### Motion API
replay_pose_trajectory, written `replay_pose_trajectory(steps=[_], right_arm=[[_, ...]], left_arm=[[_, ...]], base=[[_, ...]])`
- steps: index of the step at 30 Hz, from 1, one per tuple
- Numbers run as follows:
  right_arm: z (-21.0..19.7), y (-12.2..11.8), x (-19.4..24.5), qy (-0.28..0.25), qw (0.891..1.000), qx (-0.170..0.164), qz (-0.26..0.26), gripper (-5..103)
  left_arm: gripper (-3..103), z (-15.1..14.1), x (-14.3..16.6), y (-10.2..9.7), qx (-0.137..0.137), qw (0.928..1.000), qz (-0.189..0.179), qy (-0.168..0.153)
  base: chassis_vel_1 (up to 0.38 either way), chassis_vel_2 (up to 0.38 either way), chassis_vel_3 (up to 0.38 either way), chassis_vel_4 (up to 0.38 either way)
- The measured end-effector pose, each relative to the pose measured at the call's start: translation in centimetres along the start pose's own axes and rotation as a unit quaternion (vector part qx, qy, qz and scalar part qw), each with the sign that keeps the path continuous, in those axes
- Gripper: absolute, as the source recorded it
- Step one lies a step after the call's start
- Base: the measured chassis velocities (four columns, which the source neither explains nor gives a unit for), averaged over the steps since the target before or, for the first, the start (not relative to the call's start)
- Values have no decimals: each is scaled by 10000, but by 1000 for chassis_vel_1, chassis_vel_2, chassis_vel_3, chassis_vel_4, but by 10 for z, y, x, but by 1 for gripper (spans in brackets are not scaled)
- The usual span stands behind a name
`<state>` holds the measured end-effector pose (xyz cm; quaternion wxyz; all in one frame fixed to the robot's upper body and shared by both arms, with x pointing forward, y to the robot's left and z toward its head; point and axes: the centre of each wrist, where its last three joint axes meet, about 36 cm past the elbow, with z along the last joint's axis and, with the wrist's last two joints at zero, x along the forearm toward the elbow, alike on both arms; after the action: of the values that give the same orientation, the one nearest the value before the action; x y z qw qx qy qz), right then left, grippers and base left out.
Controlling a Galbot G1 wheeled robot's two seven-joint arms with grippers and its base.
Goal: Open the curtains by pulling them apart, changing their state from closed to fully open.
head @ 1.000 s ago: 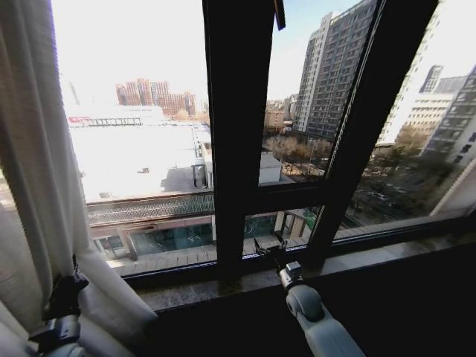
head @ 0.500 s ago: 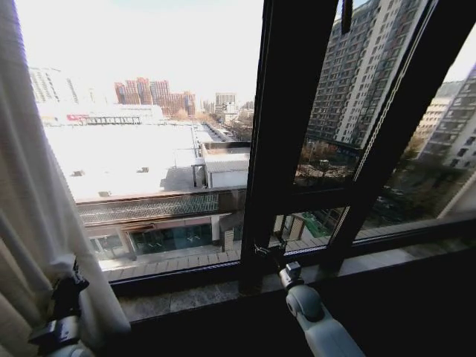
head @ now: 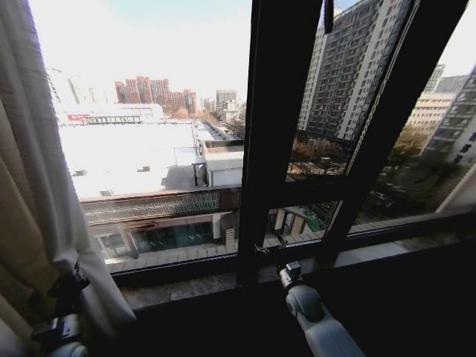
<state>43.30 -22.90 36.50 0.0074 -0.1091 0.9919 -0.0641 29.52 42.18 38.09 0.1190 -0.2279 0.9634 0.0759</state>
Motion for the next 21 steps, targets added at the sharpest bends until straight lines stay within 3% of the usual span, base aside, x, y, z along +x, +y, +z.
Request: replay_pose_trajectory(steps=[12,21], right_arm=[[0,0,0,0,10000,0,0,100],[0,0,0,0,10000,0,0,100]], left_arm=[[0,-1,-1,3,-7,10000,-28,-14],[0,-3,0,3,-1,10000,-25,-32]], base=[[26,0,-34,4],[172,104,-156,-110]])
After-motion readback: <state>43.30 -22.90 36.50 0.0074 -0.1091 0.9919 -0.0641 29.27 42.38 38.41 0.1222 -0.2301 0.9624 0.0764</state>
